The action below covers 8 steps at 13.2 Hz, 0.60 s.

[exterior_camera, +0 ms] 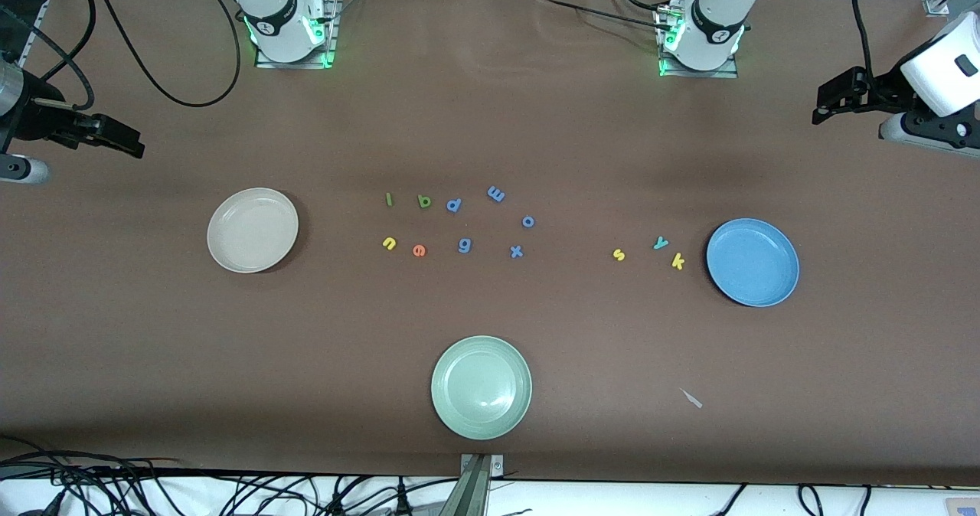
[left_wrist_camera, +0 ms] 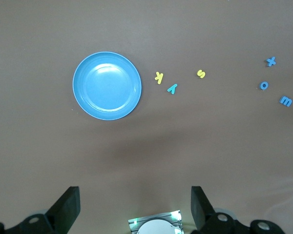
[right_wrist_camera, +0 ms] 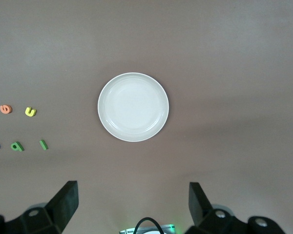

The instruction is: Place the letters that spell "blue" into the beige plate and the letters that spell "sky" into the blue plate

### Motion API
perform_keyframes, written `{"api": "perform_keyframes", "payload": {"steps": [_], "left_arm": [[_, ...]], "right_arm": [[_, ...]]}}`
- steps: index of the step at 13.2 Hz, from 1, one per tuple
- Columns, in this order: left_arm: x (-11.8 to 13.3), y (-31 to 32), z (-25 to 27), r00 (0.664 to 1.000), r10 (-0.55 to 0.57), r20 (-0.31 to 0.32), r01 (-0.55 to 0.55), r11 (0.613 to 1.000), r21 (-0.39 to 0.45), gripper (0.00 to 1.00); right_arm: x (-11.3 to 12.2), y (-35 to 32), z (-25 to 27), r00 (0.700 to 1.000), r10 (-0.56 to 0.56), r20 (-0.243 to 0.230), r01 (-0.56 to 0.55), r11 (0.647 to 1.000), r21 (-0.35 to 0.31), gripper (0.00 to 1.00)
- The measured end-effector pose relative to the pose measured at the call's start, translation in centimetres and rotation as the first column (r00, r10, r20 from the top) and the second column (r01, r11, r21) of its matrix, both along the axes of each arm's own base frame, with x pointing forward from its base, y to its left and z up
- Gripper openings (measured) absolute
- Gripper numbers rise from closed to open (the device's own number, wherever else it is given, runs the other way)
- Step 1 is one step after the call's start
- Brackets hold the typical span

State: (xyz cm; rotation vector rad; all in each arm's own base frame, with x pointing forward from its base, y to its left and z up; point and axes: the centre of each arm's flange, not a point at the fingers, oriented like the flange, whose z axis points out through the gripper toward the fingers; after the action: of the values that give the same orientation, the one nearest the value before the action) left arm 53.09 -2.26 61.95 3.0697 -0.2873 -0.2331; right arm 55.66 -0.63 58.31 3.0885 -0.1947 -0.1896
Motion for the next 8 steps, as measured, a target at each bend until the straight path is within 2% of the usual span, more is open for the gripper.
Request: {"api": "perform_keyframes", "payload": {"steps": [8], "left_arm": [[0.03,-0.03,0.45,1.000,-0.001,0.010,0.001,1.000,0.000,1.00]], "right_arm": [[0.16,0.03,0.10,1.000,0.001,0.014,-0.001,1.000,0.000,1.00]]}}
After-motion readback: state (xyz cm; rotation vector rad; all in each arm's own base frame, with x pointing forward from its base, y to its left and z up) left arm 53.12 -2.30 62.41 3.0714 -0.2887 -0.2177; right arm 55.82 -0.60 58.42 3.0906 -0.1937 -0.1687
